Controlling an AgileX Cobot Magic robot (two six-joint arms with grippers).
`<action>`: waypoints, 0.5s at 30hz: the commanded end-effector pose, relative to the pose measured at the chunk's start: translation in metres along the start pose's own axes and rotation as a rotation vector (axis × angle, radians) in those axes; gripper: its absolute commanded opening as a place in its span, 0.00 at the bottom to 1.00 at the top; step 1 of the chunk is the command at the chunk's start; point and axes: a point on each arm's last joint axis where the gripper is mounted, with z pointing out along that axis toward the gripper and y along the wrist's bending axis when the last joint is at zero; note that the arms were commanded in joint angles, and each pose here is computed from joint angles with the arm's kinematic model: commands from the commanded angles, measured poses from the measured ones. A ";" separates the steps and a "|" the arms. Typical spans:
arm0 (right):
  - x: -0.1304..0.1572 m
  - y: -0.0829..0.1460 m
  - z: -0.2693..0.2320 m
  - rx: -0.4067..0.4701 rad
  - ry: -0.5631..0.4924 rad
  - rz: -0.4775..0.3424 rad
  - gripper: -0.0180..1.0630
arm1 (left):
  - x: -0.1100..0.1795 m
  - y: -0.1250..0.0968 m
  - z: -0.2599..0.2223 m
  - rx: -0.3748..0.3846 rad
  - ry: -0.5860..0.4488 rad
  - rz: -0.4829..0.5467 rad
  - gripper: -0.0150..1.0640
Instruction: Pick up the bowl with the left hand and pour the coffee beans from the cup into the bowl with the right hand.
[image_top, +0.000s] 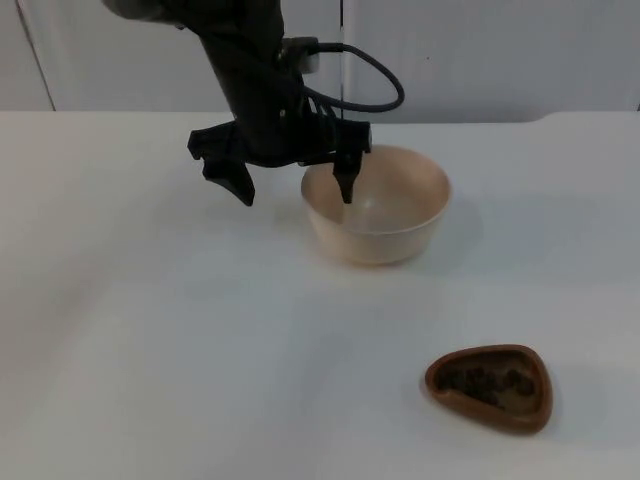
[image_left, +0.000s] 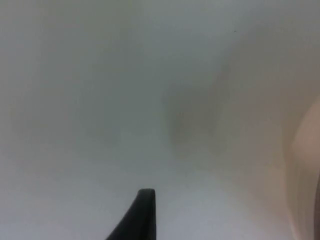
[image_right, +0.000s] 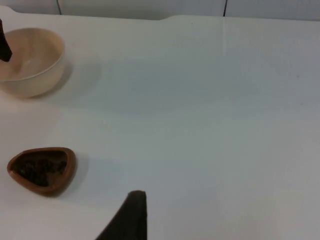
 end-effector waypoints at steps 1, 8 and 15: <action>0.000 0.000 0.000 0.012 -0.005 -0.013 0.99 | -0.001 -0.003 -0.002 0.010 -0.010 -0.009 0.91; 0.000 0.000 0.000 0.012 -0.005 -0.013 0.99 | -0.002 -0.004 -0.002 0.018 -0.012 -0.016 0.89; 0.000 0.000 0.000 0.012 -0.005 -0.013 0.99 | -0.003 -0.006 -0.003 0.040 -0.022 -0.031 0.58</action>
